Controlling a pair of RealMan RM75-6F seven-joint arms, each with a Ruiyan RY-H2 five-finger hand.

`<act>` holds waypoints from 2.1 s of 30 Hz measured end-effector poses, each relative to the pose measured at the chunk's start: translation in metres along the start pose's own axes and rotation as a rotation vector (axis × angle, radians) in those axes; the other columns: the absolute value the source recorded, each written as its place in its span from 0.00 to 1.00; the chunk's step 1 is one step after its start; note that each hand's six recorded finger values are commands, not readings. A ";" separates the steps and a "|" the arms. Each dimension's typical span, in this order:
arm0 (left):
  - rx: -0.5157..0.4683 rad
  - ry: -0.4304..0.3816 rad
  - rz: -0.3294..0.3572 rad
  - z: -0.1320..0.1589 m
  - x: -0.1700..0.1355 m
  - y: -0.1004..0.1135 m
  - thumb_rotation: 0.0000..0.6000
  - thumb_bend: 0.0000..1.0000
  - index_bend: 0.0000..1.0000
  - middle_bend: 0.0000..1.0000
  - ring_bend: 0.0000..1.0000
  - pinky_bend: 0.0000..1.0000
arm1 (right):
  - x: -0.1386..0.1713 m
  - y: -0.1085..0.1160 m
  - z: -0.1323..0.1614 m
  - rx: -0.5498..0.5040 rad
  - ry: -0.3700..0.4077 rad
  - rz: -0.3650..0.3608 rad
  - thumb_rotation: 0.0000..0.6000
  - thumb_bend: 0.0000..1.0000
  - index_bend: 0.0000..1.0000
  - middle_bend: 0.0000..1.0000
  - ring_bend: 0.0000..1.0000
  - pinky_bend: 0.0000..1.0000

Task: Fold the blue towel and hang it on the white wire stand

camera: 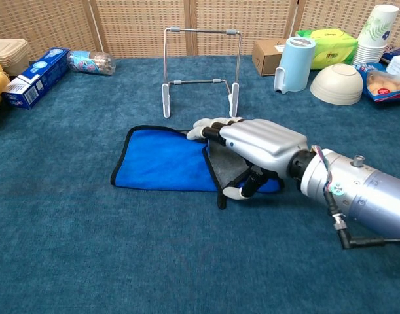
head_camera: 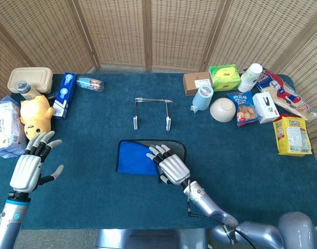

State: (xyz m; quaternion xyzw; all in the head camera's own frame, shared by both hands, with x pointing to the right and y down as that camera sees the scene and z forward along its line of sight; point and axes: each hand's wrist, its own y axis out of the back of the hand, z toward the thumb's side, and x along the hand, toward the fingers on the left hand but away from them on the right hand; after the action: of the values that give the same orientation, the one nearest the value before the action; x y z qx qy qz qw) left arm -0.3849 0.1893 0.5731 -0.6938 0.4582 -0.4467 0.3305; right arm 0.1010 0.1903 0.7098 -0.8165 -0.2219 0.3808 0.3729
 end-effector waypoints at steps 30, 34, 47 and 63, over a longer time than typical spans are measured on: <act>-0.011 0.005 0.018 0.004 -0.004 0.002 1.00 0.41 0.21 0.08 0.00 0.00 | 0.000 0.007 -0.015 0.059 -0.005 0.001 1.00 0.28 0.09 0.03 0.00 0.00; -0.013 0.008 0.021 0.004 -0.005 0.003 1.00 0.41 0.21 0.08 0.00 0.00 | -0.005 0.010 -0.018 0.059 -0.014 -0.008 1.00 0.28 0.09 0.03 0.00 0.00; -0.015 0.016 0.022 0.002 -0.007 0.003 1.00 0.41 0.21 0.08 0.00 0.00 | -0.009 0.022 -0.037 0.011 -0.089 -0.022 1.00 0.28 0.09 0.03 0.00 0.00; -0.011 0.007 0.022 0.006 -0.006 0.003 1.00 0.41 0.21 0.07 0.00 0.00 | 0.004 0.025 -0.026 -0.049 -0.096 0.031 1.00 0.28 0.07 0.02 0.00 0.00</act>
State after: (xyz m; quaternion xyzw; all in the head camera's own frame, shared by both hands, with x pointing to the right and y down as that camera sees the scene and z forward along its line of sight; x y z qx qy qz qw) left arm -0.3820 0.1943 0.5659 -0.6890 0.4694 -0.4427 0.3301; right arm 0.1261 0.1658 0.6995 -0.8096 -0.2360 0.4196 0.3359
